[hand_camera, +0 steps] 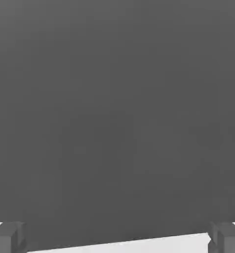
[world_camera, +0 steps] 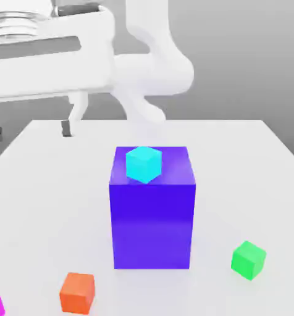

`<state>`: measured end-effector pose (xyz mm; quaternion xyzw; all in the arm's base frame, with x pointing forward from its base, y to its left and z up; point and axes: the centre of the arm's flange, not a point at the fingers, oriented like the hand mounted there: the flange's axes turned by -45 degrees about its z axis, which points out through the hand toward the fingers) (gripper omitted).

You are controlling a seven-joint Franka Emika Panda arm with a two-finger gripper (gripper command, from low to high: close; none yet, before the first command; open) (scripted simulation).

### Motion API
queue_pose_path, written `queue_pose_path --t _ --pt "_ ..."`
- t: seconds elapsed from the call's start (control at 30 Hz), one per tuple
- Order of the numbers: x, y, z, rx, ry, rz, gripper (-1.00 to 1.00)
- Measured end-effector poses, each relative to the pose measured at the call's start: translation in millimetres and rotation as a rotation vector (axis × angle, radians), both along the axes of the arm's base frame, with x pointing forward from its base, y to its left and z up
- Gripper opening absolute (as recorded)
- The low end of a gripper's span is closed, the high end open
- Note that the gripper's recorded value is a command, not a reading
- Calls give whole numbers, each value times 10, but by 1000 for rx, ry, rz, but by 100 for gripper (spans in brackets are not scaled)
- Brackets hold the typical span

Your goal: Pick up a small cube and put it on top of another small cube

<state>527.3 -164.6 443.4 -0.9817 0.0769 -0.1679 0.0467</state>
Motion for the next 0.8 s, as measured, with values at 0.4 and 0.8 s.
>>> queue_pose_path --t 0.4,0.8 --pt "-40 -985 -1902 -23 257 -83 0" --pt "-239 -1319 -3100 -48 347 -108 -100"
